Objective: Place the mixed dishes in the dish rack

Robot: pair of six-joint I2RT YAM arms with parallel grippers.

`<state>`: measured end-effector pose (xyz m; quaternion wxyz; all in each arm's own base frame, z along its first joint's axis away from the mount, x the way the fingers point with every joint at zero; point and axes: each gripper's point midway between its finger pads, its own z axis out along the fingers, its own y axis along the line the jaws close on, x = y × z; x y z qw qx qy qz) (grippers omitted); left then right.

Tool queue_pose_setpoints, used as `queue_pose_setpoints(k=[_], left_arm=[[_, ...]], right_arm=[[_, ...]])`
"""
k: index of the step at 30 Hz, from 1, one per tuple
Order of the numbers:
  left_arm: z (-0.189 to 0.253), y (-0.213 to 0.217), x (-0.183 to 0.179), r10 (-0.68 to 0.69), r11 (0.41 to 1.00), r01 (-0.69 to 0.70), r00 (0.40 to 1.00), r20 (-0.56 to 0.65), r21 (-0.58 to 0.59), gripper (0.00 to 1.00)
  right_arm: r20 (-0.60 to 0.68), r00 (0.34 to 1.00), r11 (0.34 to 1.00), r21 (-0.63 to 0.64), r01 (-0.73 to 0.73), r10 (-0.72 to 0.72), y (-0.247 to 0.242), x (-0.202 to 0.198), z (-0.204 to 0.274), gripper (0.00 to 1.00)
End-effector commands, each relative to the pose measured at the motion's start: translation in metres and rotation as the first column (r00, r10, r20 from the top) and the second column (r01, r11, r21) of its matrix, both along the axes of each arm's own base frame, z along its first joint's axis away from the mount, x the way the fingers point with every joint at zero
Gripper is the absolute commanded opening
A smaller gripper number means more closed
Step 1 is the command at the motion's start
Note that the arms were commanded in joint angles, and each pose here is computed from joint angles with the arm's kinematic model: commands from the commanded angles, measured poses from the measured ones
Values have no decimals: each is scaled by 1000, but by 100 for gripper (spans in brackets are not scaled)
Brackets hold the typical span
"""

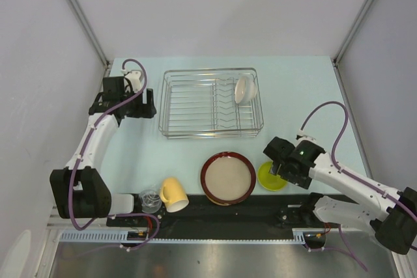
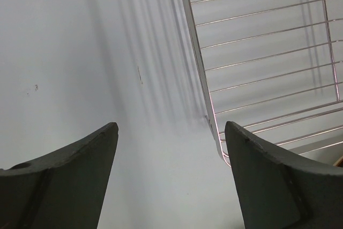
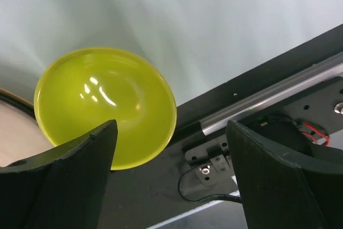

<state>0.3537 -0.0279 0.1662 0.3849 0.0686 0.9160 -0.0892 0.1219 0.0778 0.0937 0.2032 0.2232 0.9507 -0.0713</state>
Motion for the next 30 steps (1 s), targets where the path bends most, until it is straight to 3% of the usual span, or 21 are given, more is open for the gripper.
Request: queue_pose_setpoints(k=[1,10,13,17,20,24,30], left_arm=[[22,7,1,11,1000,-12,998,59,25,86],[25,7,1,16,1000,-17,998,60,25,86],[25,8,0,21,999,-23,998,62,28,86],[24,9,-2,26,999,-28,998,60,28,86],[26,8,-3,22,999,-24,998,67,29,86],[30,8,-1,22,999,-24,997,73,27,86],[32,7,1,16,1000,-18,997,73,23,86]], right_arm=[[50,996,996,64,67,-70,8,9,-11,84],[-24,997,989,121,81,-78,4,8,-51,64],[-25,996,986,137,92,-89,1,16,-53,53],[-34,995,984,149,93,-89,2,20,-55,17],[-18,996,983,158,88,-87,3,20,-47,2],[71,995,991,120,60,-68,4,27,-12,0],[278,960,987,-163,8,38,13,56,88,0]])
